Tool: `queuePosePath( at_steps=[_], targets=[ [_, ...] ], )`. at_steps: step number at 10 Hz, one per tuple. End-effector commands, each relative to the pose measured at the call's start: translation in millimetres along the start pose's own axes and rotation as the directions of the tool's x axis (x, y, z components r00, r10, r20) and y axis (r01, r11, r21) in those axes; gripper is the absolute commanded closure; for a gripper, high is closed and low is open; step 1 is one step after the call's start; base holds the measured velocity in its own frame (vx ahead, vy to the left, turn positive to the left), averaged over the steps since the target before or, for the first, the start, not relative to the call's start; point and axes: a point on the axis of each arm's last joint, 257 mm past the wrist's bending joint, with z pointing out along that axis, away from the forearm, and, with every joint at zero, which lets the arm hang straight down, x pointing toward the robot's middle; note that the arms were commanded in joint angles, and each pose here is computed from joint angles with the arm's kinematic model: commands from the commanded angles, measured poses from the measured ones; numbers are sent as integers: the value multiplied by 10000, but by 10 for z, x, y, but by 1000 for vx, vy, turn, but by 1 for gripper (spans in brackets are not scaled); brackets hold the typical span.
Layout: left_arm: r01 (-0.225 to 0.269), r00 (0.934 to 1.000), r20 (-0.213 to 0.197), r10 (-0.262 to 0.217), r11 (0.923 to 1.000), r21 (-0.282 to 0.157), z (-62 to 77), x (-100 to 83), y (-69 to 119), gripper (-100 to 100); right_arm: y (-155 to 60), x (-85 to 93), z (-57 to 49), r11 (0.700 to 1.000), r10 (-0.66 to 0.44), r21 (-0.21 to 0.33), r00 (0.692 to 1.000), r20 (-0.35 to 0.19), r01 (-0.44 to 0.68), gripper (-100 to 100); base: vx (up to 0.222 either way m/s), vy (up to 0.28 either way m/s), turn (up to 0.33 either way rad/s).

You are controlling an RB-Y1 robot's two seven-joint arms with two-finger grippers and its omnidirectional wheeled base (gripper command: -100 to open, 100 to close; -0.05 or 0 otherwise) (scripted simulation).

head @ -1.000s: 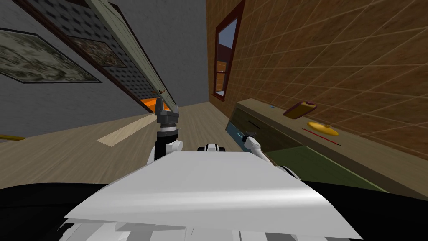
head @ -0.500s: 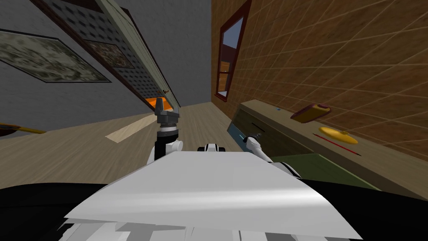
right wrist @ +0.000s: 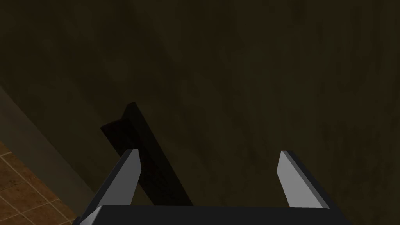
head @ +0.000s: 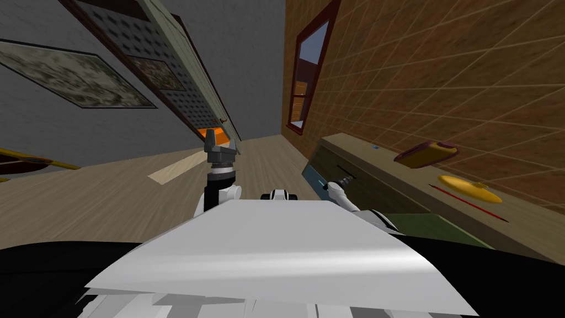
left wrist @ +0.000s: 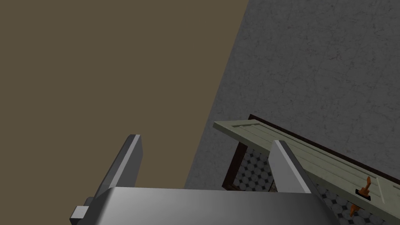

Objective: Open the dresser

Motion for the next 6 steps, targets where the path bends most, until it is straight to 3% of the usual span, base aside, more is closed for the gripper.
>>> queuePosePath(
  at_steps=[1, 3, 5, 6],
  targets=[
    [0, 10000, 0, 0, 10000, 0, 0, 0, 0, 0, -274, 87, 78, 9916, -961, 852, 9952, -157, 971, -100, 42, 13, 64],
    [0, 10000, 0, 0, 10000, 0, 0, 0, 0, 0, -440, 127, 118, 9782, -1539, 1370, 9877, -264, 1561, -100, 28, 18, 64],
    [0, 10000, 0, 0, 10000, 0, 0, 0, 0, 0, -399, 137, 122, 9827, -1373, 1226, 9903, -230, 1391, -100, 7, 3, 7],
    [0, 10000, 0, 0, 10000, 0, 0, 0, 0, 0, -398, 136, 122, 9828, -1368, 1221, 9903, -228, 1386, 100, 0, 0, 0]
  ],
)
